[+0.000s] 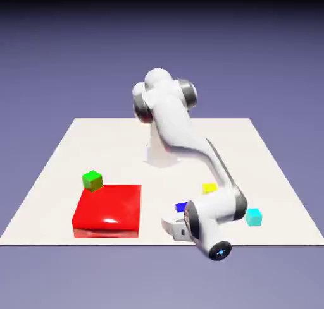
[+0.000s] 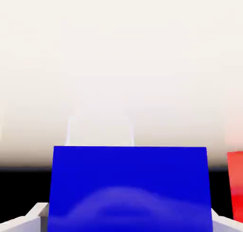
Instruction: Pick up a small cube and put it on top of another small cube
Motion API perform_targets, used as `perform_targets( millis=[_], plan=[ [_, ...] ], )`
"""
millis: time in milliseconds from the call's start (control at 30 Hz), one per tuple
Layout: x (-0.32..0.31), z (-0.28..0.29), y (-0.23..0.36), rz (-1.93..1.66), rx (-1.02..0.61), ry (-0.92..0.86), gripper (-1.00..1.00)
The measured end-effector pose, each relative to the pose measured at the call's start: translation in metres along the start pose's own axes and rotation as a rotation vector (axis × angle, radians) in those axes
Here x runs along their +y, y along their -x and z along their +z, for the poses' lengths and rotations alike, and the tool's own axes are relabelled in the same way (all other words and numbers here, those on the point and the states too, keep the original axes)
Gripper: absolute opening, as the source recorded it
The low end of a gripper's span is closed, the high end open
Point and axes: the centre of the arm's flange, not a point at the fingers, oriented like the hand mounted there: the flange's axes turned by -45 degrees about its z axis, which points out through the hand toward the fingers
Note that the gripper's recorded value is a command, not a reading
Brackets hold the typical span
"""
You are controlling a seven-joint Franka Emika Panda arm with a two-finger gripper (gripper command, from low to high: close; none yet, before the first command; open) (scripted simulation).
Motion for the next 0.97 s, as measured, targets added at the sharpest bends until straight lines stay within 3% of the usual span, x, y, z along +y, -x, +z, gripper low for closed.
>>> perform_targets(
  millis=[467,700,733,967],
  plan=[
    [-0.167,0.066,0.069,-0.046,-0.002,0.178,-1.0],
    [-0.163,0.121,0.054,-0.046,0.003,0.187,-1.0],
    [-0.163,0.122,0.054,-0.047,0.003,0.187,1.0],
    [-0.172,0.069,0.073,-0.046,0.003,0.188,1.0]
  ],
)
